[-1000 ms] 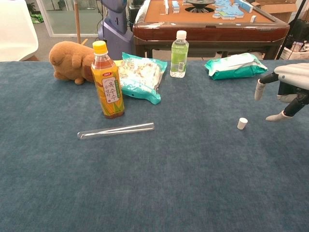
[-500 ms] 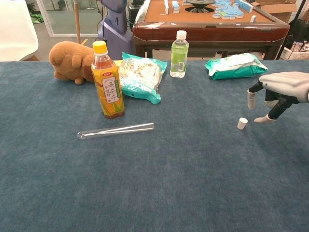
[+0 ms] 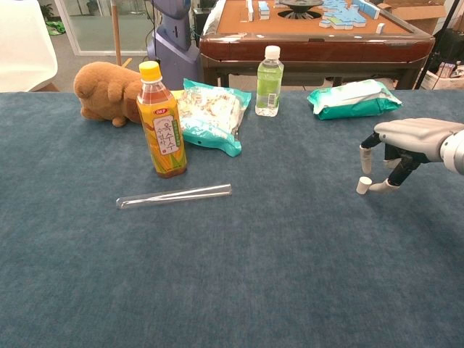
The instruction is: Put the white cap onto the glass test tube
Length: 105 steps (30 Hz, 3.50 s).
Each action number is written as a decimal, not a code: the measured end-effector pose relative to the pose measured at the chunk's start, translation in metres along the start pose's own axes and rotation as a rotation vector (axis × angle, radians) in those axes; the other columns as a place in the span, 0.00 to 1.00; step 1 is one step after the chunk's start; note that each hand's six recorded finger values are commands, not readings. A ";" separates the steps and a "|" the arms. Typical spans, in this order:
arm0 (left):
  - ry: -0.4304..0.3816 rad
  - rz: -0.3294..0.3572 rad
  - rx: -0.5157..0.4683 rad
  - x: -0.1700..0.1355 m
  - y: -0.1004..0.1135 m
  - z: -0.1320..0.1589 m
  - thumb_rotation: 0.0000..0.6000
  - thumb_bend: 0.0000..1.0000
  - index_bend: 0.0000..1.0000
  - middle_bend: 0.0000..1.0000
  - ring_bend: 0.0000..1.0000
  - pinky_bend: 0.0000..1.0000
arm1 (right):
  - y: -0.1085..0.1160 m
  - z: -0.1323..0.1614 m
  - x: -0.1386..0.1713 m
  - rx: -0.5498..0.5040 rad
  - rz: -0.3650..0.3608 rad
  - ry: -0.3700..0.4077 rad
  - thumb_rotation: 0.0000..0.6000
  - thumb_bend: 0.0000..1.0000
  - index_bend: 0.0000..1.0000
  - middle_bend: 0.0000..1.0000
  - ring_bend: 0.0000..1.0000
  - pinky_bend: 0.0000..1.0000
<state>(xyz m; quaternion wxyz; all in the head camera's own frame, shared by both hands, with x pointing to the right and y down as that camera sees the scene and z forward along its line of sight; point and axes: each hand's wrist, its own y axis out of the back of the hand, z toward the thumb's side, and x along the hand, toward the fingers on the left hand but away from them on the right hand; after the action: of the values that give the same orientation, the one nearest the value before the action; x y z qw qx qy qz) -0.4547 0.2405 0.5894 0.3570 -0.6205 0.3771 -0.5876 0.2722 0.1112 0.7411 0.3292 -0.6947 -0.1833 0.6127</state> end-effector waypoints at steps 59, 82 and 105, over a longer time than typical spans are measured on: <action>0.016 -0.003 0.002 0.001 -0.001 -0.009 1.00 0.25 0.11 0.08 0.15 0.11 | 0.003 0.009 -0.008 -0.017 0.011 0.004 1.00 0.35 0.58 1.00 1.00 1.00; -0.327 -0.092 0.042 0.090 0.013 0.079 1.00 0.25 0.40 0.54 0.63 0.80 | 0.152 -0.040 0.097 -0.095 -0.288 -0.026 1.00 0.35 0.59 1.00 1.00 1.00; -0.412 -0.222 0.073 0.145 -0.051 0.204 1.00 0.25 0.43 0.77 0.84 0.98 | 0.143 -0.082 0.118 -0.137 -0.268 -0.114 1.00 0.35 0.60 1.00 1.00 1.00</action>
<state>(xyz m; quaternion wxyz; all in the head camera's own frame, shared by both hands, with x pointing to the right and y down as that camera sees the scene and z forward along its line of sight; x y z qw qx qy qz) -0.2448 0.1357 0.6899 0.3819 -0.7517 0.2043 -0.4973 0.3518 0.0677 0.5604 0.3489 -0.6490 -0.3340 0.5878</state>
